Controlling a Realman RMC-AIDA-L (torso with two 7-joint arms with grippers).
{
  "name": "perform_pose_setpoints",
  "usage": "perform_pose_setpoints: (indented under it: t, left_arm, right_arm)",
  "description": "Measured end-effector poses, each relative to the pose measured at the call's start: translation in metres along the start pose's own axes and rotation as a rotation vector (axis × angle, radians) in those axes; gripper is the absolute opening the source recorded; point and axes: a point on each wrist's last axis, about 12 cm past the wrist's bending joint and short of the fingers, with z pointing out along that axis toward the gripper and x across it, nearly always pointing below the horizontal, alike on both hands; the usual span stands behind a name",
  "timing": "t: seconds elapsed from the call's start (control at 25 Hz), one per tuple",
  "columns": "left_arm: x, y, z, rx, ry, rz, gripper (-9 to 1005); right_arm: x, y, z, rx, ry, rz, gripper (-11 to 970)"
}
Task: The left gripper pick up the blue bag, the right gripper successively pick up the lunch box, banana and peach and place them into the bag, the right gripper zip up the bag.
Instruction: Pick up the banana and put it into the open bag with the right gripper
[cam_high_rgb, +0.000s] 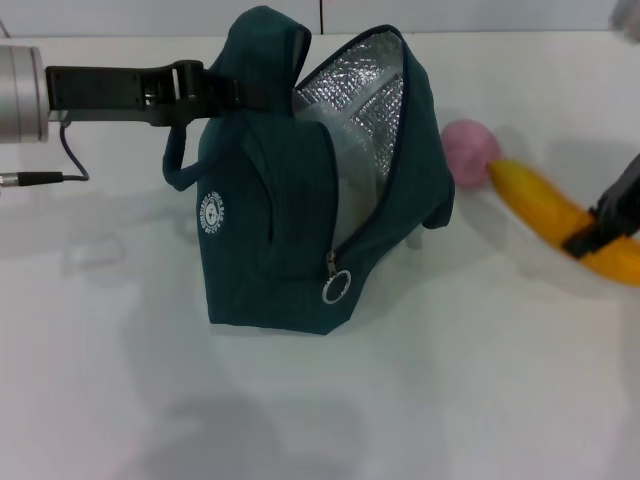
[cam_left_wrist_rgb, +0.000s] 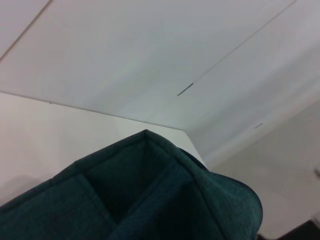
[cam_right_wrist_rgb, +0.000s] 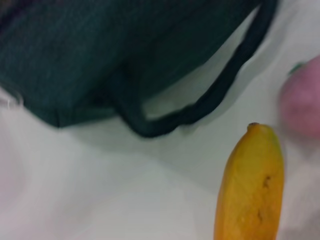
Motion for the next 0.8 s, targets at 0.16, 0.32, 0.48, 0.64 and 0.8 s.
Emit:
perform_pose_setpoints:
  t: [0.16, 0.32, 0.48, 0.64, 0.8]
  left_arm:
    - [0.001, 0.0, 0.001, 0.003, 0.001, -0.001, 49]
    - [0.002, 0.0, 0.001, 0.004, 0.002, -0.004, 49]
    - [0.003, 0.0, 0.001, 0.006, 0.003, -0.005, 49]
    - [0.003, 0.0, 0.002, 0.007, 0.003, -0.005, 49]
    - [0.002, -0.001, 0.003, 0.009, 0.003, -0.003, 49]
  right_arm:
    - [0.008, -0.01, -0.03, -0.019, -0.164, 0.054, 415]
    - [0.013, -0.012, -0.055, -0.069, -0.336, 0.069, 416]
    - [0.016, -0.007, -0.078, -0.148, -0.566, 0.017, 416]
    - [0.015, 0.003, -0.091, -0.239, -0.76, -0.075, 416]
    - [0.009, 0.009, -0.094, -0.308, -0.913, -0.152, 417]
